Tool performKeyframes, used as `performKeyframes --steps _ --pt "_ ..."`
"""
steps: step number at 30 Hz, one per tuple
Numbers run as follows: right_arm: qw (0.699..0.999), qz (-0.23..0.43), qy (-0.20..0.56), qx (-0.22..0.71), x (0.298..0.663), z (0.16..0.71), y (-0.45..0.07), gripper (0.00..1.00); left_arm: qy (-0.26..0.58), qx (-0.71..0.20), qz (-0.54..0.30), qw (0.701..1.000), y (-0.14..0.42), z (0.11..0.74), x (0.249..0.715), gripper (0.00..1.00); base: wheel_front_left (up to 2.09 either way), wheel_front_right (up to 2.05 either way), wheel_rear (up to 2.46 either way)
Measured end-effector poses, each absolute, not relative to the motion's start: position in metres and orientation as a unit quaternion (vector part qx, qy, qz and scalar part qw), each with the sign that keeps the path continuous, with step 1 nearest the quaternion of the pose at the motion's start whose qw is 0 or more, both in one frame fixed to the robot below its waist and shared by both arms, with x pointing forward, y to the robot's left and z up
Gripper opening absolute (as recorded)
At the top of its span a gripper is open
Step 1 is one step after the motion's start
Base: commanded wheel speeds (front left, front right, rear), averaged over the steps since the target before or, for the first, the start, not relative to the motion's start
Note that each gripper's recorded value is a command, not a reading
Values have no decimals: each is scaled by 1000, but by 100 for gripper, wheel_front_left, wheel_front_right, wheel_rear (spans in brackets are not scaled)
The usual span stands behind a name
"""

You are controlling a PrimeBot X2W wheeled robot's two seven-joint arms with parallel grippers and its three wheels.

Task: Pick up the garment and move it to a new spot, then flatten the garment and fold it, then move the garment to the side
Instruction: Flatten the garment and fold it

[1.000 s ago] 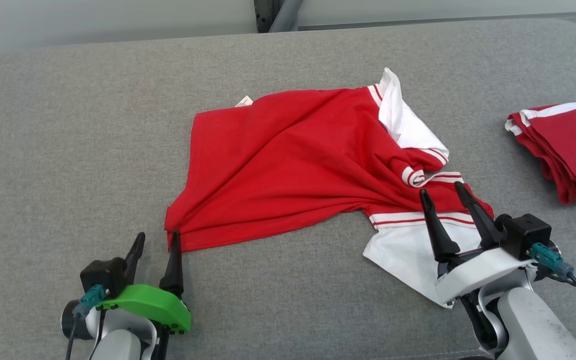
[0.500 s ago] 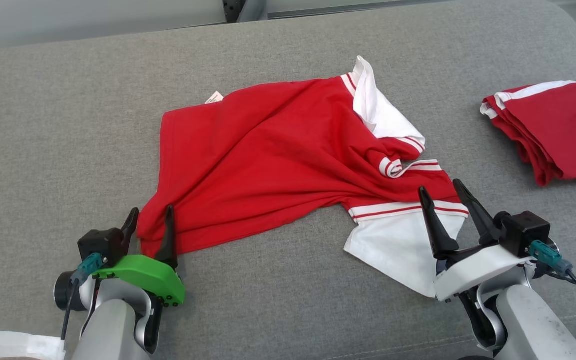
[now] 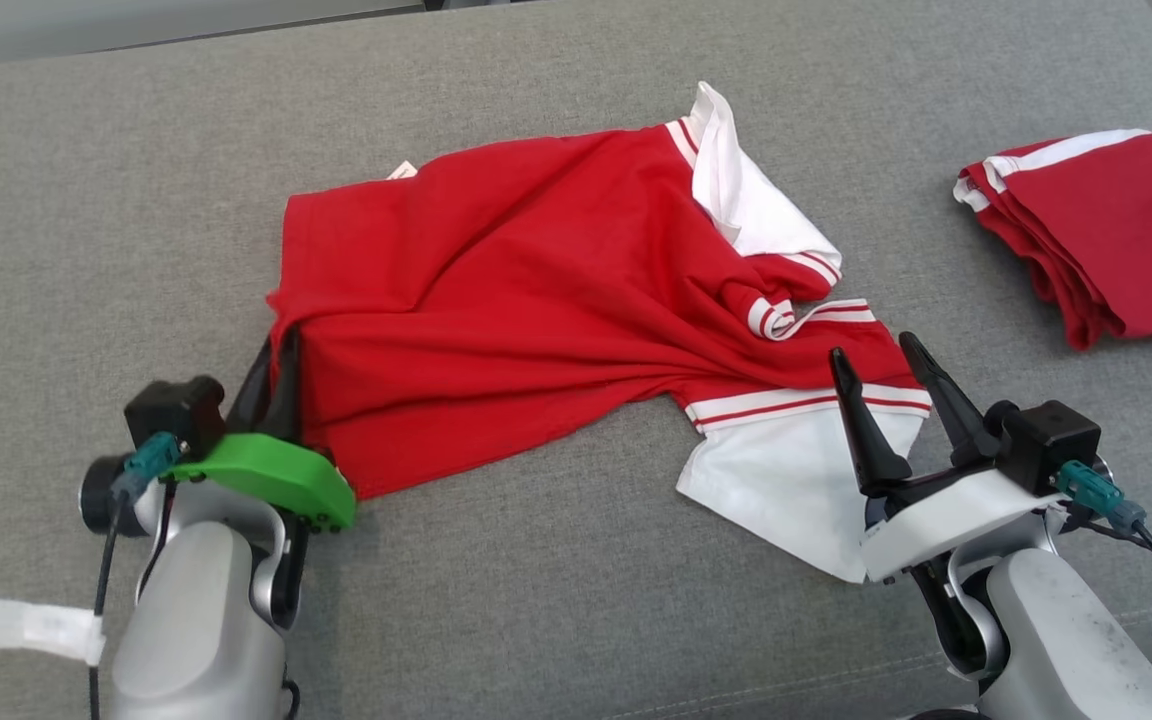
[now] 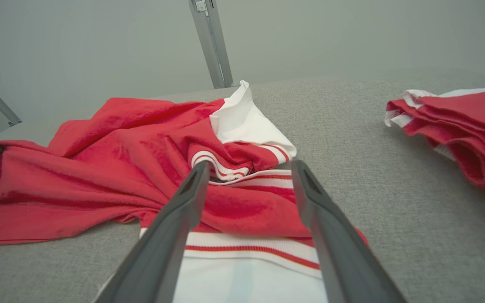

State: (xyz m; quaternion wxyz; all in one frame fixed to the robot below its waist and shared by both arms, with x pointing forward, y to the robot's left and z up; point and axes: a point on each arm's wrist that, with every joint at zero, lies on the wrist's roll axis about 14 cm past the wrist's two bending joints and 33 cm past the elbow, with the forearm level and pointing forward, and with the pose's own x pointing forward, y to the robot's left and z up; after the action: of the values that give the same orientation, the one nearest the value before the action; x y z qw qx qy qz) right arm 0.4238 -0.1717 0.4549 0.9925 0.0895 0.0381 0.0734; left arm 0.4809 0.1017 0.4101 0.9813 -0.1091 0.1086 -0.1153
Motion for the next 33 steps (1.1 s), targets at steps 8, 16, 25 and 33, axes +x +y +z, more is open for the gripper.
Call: performKeyframes --steps 8,16,25,33 --pt "994 49 41 88 422 452 -186 100 91 -81 -107 987 106 423 522 100 0 0 0" --pt "996 33 28 82 409 463 -194 100 91 -79 -81 989 118 424 505 100 0 0 0" --pt "995 29 15 94 384 472 -187 100 96 -82 -46 991 146 420 428 100 0 0 0" --pt "994 39 12 103 363 474 -173 100 86 -75 -21 993 170 427 374 100 0 0 0"
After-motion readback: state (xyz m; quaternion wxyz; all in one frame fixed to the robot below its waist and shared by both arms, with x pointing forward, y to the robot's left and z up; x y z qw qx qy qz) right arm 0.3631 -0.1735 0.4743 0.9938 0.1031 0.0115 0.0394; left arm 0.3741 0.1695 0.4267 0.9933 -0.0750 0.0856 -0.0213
